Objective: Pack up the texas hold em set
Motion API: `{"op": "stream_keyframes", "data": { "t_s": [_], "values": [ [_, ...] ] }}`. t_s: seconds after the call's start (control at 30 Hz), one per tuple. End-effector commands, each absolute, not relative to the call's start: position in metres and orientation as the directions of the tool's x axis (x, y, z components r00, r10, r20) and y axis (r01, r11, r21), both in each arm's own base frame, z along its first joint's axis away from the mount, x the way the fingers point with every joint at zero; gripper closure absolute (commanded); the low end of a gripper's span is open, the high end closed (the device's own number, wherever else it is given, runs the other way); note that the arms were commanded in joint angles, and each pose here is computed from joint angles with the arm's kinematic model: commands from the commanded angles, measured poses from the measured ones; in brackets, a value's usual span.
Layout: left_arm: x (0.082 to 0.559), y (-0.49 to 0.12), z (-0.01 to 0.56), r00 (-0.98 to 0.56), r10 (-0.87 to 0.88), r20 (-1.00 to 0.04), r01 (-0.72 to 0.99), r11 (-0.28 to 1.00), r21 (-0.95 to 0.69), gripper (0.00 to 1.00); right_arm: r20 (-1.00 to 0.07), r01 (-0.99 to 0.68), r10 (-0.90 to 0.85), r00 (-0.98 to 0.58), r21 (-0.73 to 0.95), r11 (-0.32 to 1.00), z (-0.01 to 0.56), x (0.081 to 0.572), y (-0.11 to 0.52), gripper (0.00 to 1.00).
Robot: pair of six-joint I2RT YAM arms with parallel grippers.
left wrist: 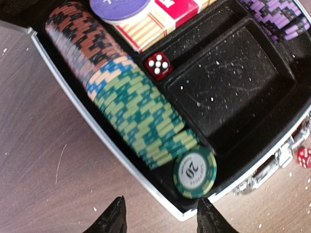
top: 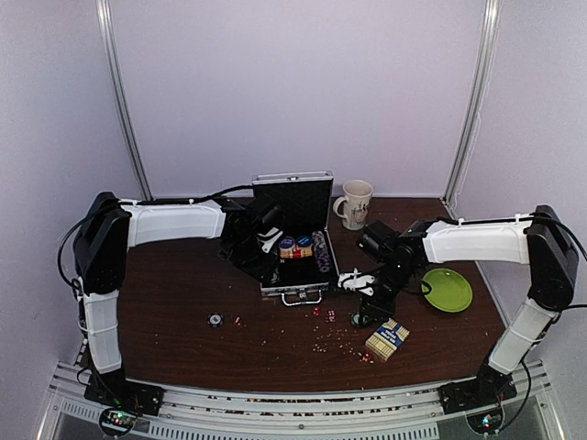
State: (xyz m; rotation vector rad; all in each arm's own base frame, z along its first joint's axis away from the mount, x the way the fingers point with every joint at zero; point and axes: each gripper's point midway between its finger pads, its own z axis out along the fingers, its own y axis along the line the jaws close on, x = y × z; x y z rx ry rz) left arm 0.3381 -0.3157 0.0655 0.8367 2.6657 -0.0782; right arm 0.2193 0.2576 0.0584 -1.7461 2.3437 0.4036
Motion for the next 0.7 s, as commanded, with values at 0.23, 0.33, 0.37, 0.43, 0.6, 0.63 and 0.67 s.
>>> {"op": "stream_keyframes", "data": {
  "t_s": [0.23, 0.33, 0.37, 0.43, 0.6, 0.63, 0.67],
  "values": [
    [0.325, -0.325, 0.067, -0.723, 0.591, -0.356, 0.639, 0.769, -0.022, 0.48, -0.301, -0.955, -0.907, -0.294, 0.121, 0.27, 0.055, 0.22, 0.257, 0.48],
    [0.328, -0.325, 0.061, -0.724, 0.596, -0.346, 0.639, 0.769, -0.012, 0.49, -0.3, -0.956, -0.908, -0.294, 0.12, 0.27, 0.055, 0.22, 0.257, 0.48],
    [0.329, -0.325, 0.06, -0.725, 0.596, -0.345, 0.637, 0.771, -0.005, 0.49, -0.301, -0.956, -0.907, -0.294, 0.119, 0.27, 0.055, 0.22, 0.257, 0.48],
    [0.332, -0.326, 0.058, -0.724, 0.598, -0.345, 0.636, 0.771, 0.001, 0.49, -0.3, -0.955, -0.908, -0.294, 0.118, 0.27, 0.055, 0.22, 0.257, 0.48],
    [0.34, -0.325, 0.053, -0.731, 0.59, -0.344, 0.618, 0.785, 0.033, 0.5, -0.299, -0.956, -0.908, -0.293, 0.118, 0.27, 0.055, 0.22, 0.257, 0.48],
    [0.342, -0.325, 0.053, -0.732, 0.588, -0.345, 0.614, 0.788, 0.04, 0.5, -0.298, -0.955, -0.908, -0.294, 0.118, 0.271, 0.055, 0.22, 0.256, 0.48],
    [0.343, -0.324, 0.054, -0.733, 0.585, -0.347, 0.611, 0.791, 0.044, 0.51, -0.298, -0.956, -0.908, -0.293, 0.117, 0.27, 0.055, 0.22, 0.256, 0.48]
  ]
}}
